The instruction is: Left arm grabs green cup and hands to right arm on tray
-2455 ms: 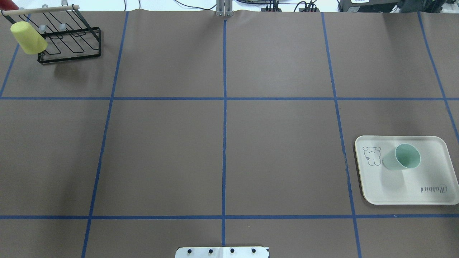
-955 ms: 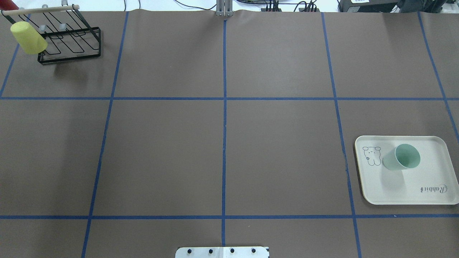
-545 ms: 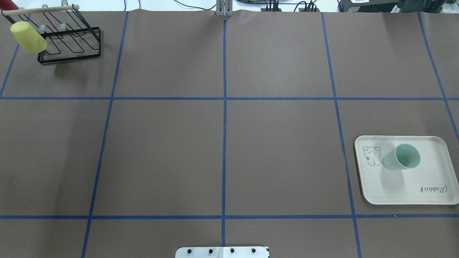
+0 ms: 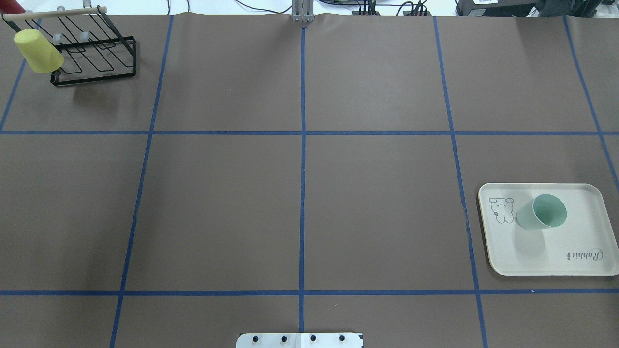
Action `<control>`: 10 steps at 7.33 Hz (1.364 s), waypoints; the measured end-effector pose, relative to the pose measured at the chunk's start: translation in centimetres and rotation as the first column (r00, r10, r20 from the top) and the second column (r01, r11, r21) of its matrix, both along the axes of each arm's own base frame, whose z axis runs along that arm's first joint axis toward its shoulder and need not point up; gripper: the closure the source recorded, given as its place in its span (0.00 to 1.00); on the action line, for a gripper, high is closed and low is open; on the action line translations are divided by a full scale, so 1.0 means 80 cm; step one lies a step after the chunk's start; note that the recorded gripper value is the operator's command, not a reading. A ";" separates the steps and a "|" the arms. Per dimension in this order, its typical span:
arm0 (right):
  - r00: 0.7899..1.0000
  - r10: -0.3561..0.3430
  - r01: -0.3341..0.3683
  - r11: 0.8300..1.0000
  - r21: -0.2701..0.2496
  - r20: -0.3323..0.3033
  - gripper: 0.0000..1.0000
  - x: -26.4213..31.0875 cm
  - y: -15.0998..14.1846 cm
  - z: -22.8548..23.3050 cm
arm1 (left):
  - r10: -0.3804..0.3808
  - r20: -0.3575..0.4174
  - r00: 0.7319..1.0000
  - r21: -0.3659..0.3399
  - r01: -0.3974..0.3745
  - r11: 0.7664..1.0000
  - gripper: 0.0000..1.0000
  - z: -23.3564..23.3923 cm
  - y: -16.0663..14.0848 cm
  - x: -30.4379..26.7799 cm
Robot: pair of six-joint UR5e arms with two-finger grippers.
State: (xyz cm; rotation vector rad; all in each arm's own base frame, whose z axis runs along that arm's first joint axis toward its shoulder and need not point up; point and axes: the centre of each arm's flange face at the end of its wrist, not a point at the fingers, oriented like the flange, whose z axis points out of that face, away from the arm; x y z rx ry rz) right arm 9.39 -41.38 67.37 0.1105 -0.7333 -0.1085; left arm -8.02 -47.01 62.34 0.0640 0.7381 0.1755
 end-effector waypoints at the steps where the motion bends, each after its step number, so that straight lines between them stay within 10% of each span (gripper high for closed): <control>1: 1.000 0.000 0.000 1.000 0.001 0.000 0.00 0.000 0.000 0.000 | -0.021 -0.001 1.000 -0.024 0.021 0.999 0.00 0.000 0.002 0.000; 10: 1.000 -0.002 0.002 1.000 0.024 0.001 0.00 -0.002 -0.006 -0.009 | -0.029 0.002 1.000 -0.015 0.029 0.999 0.00 -0.003 0.001 -0.001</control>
